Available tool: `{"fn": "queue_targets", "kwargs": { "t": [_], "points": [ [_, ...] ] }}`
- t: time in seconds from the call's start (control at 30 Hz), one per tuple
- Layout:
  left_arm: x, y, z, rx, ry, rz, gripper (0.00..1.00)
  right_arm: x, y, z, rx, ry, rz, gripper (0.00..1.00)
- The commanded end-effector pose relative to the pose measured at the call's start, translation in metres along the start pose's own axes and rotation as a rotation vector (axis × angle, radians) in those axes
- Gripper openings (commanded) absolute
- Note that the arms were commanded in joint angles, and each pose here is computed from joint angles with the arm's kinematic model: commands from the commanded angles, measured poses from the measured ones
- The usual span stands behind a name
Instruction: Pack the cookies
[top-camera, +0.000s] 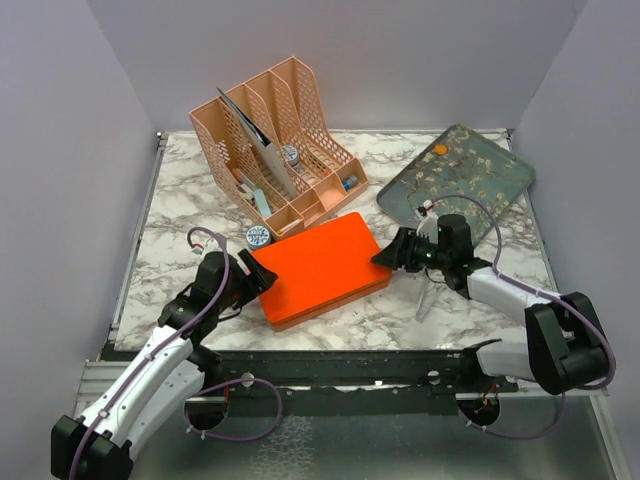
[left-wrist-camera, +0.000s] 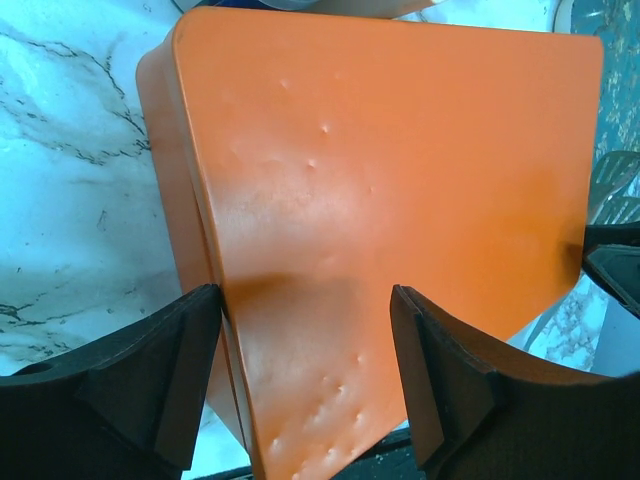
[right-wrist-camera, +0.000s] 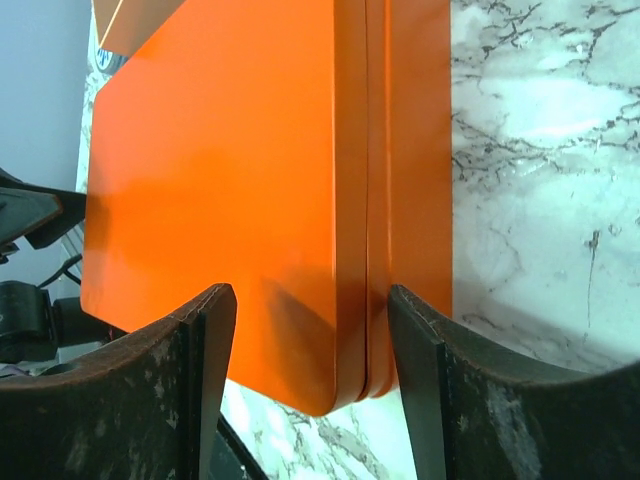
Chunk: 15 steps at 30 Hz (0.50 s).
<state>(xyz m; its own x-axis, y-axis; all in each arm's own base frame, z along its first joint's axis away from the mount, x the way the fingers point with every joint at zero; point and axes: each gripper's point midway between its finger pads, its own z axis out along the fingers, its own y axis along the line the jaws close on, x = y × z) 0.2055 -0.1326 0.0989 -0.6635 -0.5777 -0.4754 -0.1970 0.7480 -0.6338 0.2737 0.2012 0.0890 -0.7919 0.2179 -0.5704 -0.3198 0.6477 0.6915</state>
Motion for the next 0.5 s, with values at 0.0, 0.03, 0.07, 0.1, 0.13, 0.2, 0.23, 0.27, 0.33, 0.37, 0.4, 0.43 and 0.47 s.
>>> {"fn": "queue_targets", "kwargs": {
  "t": [0.0, 0.03, 0.07, 0.1, 0.13, 0.2, 0.23, 0.27, 0.33, 0.37, 0.4, 0.43, 0.47],
  "points": [
    [0.005, -0.012, -0.013, 0.022, 0.060, 0.012, 0.74, 0.008, 0.001, -0.011, 0.032, 0.026, -0.016, 0.69],
    [0.008, -0.011, -0.014, 0.019, 0.077, 0.015, 0.75, 0.009, 0.002, -0.013, 0.032, 0.025, -0.020, 0.69],
    [0.010, -0.011, -0.015, 0.014, 0.090, 0.018, 0.75, 0.010, 0.001, -0.014, 0.037, 0.028, -0.023, 0.69],
    [0.012, -0.009, -0.015, 0.009, 0.100, 0.019, 0.75, 0.011, 0.001, -0.015, 0.041, 0.031, -0.027, 0.70],
    [0.014, -0.007, -0.015, -0.001, 0.106, 0.020, 0.75, 0.013, 0.000, -0.016, 0.044, 0.036, -0.026, 0.70],
    [0.017, -0.001, -0.012, -0.017, 0.115, 0.018, 0.75, 0.016, -0.002, -0.017, 0.050, 0.042, -0.023, 0.70],
    [0.019, 0.001, -0.011, -0.023, 0.120, 0.014, 0.75, 0.018, -0.002, -0.017, 0.050, 0.043, -0.021, 0.70],
    [0.021, 0.003, -0.011, -0.029, 0.123, 0.006, 0.75, 0.020, -0.002, -0.018, 0.050, 0.045, -0.018, 0.70],
    [0.022, 0.003, -0.011, -0.024, 0.125, -0.003, 0.75, 0.022, -0.003, -0.020, 0.055, 0.051, -0.012, 0.70],
    [0.023, 0.002, -0.011, -0.020, 0.128, -0.007, 0.75, 0.024, -0.004, -0.021, 0.059, 0.055, -0.011, 0.70],
    [0.023, 0.002, -0.011, -0.016, 0.127, -0.009, 0.75, 0.026, -0.005, -0.022, 0.067, 0.058, -0.007, 0.69],
    [0.023, 0.001, -0.011, -0.011, 0.126, -0.012, 0.74, 0.028, -0.008, -0.023, 0.083, 0.061, -0.001, 0.68],
    [0.022, 0.000, -0.011, -0.008, 0.123, -0.015, 0.74, 0.029, -0.011, -0.025, 0.099, 0.061, 0.000, 0.67]
  ]
}}
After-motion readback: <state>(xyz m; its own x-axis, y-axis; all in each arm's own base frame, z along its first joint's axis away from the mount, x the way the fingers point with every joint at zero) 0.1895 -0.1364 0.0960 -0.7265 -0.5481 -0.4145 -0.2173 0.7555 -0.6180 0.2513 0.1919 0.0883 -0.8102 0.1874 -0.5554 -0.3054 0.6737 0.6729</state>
